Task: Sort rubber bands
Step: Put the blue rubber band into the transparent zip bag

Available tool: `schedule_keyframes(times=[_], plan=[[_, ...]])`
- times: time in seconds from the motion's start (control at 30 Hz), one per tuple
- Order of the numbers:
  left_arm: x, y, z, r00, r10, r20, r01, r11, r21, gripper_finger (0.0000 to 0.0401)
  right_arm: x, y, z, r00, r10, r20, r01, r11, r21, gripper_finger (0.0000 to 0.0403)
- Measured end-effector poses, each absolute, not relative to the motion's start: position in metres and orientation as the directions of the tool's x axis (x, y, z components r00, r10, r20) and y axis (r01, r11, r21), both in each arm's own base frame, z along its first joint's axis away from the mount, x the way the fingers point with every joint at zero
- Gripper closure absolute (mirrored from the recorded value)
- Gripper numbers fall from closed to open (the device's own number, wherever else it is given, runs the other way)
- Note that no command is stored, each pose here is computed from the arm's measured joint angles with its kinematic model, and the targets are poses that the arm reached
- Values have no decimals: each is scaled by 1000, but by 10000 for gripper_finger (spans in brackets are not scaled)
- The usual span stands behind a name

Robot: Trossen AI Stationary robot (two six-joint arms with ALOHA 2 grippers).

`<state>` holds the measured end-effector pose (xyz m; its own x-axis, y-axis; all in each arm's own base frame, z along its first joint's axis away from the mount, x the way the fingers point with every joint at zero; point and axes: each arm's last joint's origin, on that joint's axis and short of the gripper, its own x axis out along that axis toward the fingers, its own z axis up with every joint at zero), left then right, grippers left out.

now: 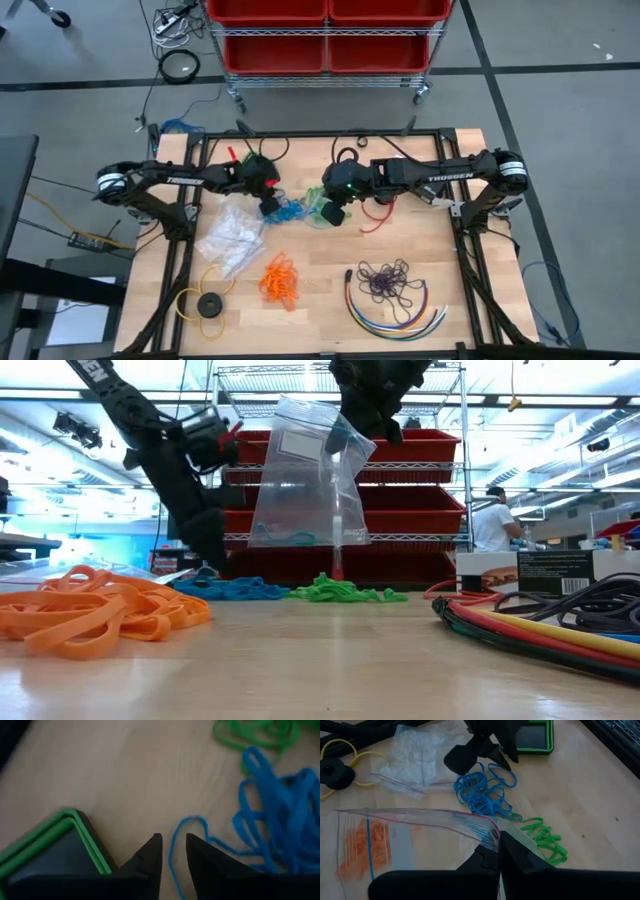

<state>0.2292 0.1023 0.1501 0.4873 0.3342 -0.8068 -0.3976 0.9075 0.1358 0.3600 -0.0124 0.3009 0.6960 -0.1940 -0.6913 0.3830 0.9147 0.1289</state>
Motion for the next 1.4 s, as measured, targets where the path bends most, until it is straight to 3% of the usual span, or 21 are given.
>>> schedule_keyframes(times=[0.2, 0.37, 0.47, 0.6, 0.73, 1.0, 1.17, 1.4], plan=[[230, 114, 130, 435, 306, -847, -405, 906, 119, 252, 360, -12, 301, 698, -194, -690, 383, 915, 130, 403], [235, 117, 120, 435, 297, -850, -371, 919, 131, 253, 360, -12, 301, 699, -194, -689, 382, 915, 129, 403], [236, 118, 118, 435, 295, -851, -367, 921, 132, 283, 361, -12, 302, 702, -194, -685, 378, 917, 128, 403], [238, 117, 120, 442, 276, -854, -327, 935, 133, 378, 361, -12, 302, 704, -194, -683, 377, 917, 128, 403], [239, 116, 131, 439, 271, -857, -334, 934, 125, 396, 361, -12, 302, 703, -194, -684, 377, 917, 127, 403], [244, 93, 200, 556, 243, -795, -276, 956, 99, 399, 361, -12, 302, 703, -195, -684, 377, 917, 127, 403], [238, 69, 256, 715, 233, -660, -237, 968, 84, 400, 361, -12, 302, 703, -195, -684, 377, 917, 127, 403], [237, 27, 313, 888, 111, -446, -88, 994, 71, 400, 362, -13, 303, 712, -195, -674, 383, 913, 140, 403]])
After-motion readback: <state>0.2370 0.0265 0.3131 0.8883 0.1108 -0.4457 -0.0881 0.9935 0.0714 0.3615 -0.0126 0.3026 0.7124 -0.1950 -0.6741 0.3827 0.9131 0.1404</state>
